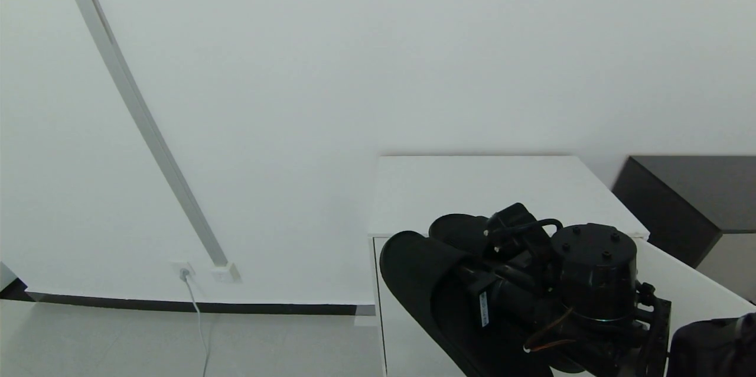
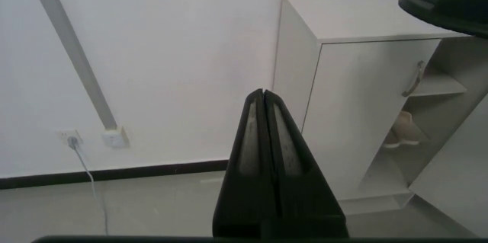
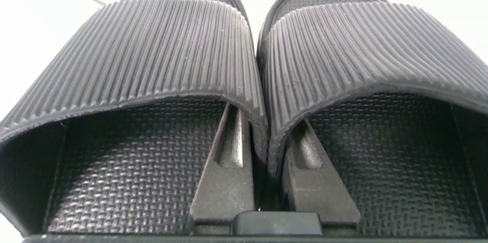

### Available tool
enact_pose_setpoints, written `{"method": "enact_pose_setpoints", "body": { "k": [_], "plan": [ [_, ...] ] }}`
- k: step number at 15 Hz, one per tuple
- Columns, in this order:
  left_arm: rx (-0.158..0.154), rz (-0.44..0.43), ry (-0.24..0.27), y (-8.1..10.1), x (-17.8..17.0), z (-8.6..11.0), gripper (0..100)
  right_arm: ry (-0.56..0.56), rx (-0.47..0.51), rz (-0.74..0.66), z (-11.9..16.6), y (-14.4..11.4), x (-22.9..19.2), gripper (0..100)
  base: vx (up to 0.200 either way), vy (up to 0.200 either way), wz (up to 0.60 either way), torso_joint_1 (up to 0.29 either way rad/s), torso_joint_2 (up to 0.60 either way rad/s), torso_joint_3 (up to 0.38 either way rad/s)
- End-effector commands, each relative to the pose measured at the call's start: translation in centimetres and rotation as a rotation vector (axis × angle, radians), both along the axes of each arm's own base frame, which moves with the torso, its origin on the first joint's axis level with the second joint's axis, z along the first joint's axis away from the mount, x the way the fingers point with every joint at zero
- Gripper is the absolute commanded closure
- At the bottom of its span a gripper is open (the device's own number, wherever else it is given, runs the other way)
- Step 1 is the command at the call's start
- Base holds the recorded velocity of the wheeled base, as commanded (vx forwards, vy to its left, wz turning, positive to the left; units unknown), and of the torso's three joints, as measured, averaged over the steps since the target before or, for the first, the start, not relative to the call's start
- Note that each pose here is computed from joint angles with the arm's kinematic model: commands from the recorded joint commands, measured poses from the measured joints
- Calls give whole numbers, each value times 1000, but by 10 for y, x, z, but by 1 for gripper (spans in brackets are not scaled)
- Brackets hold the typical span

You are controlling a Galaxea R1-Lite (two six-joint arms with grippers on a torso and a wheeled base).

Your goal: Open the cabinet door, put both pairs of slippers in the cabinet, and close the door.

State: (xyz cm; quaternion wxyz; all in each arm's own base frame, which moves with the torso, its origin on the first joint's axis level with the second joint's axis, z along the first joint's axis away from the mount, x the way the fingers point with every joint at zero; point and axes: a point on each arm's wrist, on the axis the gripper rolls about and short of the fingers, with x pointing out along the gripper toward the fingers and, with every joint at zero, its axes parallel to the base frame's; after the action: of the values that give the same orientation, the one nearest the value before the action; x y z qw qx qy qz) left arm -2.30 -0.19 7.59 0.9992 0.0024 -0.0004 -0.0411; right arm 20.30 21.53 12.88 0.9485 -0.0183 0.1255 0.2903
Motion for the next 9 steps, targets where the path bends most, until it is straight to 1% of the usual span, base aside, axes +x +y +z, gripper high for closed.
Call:
{"method": "enact_pose_setpoints", "body": {
  "k": [1, 9],
  "plan": [
    [0, 1, 2, 0, 0, 0, 100, 2, -2, 0, -1, 0, 0, 100, 0, -200, 0, -2, -2, 2],
    [-2, 1, 2, 0, 0, 0, 100, 0, -8, -21, -2, -1, 0, 100, 0, -200, 0, 9, 5, 1]
  ]
}}
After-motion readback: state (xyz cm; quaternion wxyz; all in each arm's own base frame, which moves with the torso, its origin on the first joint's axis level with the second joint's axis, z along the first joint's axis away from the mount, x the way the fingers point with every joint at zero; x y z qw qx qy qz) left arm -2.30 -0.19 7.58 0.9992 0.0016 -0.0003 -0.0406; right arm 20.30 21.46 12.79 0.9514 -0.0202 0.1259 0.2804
